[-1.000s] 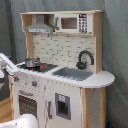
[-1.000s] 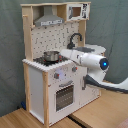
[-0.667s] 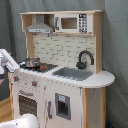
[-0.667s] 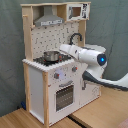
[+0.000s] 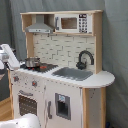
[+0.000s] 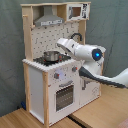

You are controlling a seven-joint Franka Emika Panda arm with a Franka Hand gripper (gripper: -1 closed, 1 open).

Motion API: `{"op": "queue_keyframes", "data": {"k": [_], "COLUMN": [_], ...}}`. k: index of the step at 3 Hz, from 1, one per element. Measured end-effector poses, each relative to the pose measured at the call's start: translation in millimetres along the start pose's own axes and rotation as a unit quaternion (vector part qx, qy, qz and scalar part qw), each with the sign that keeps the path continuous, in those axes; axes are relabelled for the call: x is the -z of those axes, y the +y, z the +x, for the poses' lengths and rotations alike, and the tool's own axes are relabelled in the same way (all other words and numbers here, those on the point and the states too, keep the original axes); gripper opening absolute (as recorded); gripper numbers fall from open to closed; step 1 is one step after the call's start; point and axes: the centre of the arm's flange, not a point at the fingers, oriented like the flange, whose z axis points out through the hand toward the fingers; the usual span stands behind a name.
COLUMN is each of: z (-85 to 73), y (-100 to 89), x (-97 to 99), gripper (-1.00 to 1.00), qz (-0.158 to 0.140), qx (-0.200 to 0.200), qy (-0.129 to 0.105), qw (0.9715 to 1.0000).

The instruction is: Play with the kitchen

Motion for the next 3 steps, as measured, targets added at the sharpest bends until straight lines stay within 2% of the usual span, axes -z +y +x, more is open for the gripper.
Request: {"op": "queue_keyframes", "data": {"k": [1,2,3], "z": [8.7,18.9,28.5], "y": [5.7,10.3,16.0], "x": [-10.6,-21.2,-31.0], "gripper": [1.0,1.0,1.0], "qz": [0.014,0.03,0.048], "qx": [-0.044,-0.087,-0.129], "qy": [-0.012,-0.025,-0.039], "qw": [0.9989,0.9954,0.9897]}}
